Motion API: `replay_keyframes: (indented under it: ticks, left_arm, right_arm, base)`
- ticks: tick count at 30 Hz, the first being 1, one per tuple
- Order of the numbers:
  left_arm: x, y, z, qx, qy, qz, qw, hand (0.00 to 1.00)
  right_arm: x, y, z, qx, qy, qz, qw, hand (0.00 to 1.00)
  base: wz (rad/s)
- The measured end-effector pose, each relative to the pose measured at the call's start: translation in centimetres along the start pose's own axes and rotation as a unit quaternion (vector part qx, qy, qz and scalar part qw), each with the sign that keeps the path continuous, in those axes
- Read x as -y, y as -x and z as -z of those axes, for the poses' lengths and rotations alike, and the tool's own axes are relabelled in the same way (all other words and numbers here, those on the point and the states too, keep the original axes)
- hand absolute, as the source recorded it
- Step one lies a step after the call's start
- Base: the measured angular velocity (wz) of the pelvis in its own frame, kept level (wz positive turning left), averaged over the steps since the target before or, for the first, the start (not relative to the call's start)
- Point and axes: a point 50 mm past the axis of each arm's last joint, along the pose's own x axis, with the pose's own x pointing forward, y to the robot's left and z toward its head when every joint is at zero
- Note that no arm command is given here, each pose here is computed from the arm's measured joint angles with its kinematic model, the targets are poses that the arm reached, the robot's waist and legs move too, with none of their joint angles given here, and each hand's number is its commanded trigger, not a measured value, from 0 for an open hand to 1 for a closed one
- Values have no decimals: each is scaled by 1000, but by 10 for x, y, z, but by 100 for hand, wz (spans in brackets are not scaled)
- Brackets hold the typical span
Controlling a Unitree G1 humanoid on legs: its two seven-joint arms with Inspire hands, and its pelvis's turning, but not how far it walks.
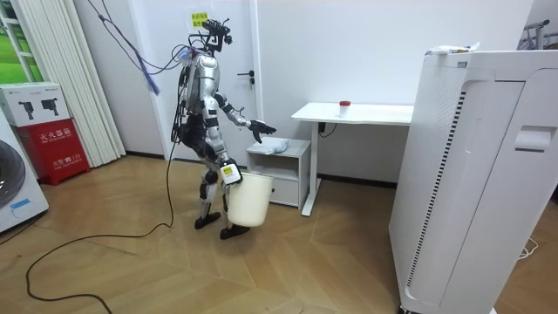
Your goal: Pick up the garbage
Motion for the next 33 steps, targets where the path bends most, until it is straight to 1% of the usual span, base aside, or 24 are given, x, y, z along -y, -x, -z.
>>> replay_keyframes:
  ticks: [5, 10, 16, 18, 19, 21, 27, 30, 33]
  left_arm:
    - [-3, 0, 4, -1, -14, 0, 1000, 0]
    - [0, 2, 9, -3, -32, 14, 999, 0]
    - [5, 5, 12, 16, -101, 49, 994, 0]
    - [6, 4, 14, 19, -141, 62, 988, 0]
    - [5, 3, 14, 21, -151, 63, 986, 0]
    - [6, 1, 11, 33, -189, 70, 979, 0]
    - [8, 0, 9, 53, -250, 83, 963, 0]
    - [6, -2, 9, 50, -276, 82, 956, 0]
    - [6, -3, 12, 37, -301, 94, 948, 0]
  right_arm:
    - [1, 0, 1, -3, -6, 2, 1000, 100]
    - [1, 1, 4, -8, -4, 2, 1000, 100]
    - [9, 5, 20, -41, 0, 14, 999, 100]
    - [10, 6, 24, -54, 1, 17, 998, 100]
    - [10, 6, 25, -58, 1, 18, 998, 100]
    - [9, 6, 25, -68, 0, 17, 998, 100]
    - [10, 6, 27, -74, -1, 17, 997, 100]
    - [11, 6, 25, -73, 1, 19, 997, 100]
    - [14, 6, 25, -80, 2, 21, 997, 100]
  base:
    - [0]
    - [0]
    - [1]
    - [0]
    - [3]
    - [-2]
    - [-4]
    - [0]
    - [-3]
